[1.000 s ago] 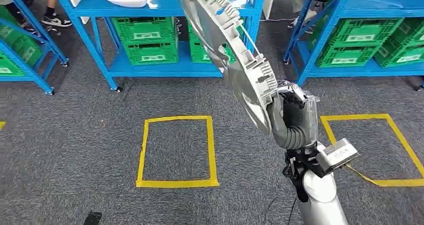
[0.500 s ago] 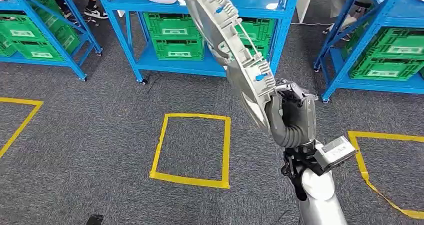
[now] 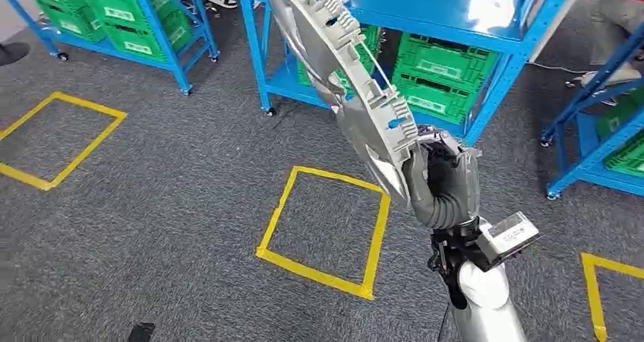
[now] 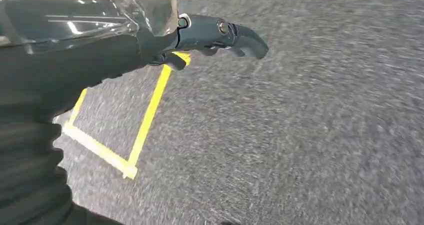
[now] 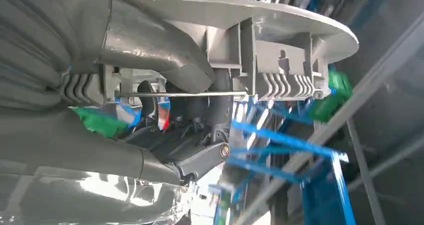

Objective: Take the parts from the cabinet and place them on the table.

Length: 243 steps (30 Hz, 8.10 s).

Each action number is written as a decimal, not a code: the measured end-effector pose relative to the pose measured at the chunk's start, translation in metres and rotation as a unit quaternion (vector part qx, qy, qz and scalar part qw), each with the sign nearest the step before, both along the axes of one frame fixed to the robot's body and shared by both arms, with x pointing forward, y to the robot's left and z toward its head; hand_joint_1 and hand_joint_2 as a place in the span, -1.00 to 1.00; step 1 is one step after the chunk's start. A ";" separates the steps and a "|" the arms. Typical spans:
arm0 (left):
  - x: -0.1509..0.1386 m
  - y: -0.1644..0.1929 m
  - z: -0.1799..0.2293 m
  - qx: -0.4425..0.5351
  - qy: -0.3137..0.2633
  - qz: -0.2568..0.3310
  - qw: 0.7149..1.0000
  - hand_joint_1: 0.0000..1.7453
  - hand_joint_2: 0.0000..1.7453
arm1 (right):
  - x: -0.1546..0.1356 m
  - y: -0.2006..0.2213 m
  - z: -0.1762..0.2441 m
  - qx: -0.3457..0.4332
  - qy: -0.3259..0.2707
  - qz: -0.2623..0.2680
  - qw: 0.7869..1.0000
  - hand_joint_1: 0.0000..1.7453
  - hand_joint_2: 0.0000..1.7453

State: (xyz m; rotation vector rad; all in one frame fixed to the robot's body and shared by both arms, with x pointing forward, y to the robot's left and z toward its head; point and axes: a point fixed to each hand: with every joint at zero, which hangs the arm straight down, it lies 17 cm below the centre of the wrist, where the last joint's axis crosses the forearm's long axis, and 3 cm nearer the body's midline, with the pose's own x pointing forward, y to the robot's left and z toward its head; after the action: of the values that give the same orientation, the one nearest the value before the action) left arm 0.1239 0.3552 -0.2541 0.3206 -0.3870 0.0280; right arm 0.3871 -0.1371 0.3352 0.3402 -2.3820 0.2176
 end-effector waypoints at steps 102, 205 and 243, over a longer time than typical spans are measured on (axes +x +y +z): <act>-0.001 -0.004 -0.001 -0.007 0.005 -0.010 1.000 -1.00 1.00 | -0.001 -0.005 0.008 -0.001 -0.008 -0.012 1.000 1.00 1.00; -0.004 -0.004 0.000 -0.013 0.003 0.001 1.000 -1.00 1.00 | -0.005 0.007 0.009 -0.001 -0.014 0.017 1.000 1.00 1.00; -0.002 -0.026 0.001 -0.025 -0.009 0.018 0.999 -1.00 1.00 | -0.002 0.018 -0.007 -0.024 0.000 0.045 0.999 1.00 1.00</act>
State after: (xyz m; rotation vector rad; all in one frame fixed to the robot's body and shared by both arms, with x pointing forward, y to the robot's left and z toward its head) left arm 0.1215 0.3295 -0.2529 0.2779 -0.3975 0.0760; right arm 0.3853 -0.1190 0.3279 0.4244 -2.3602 0.3171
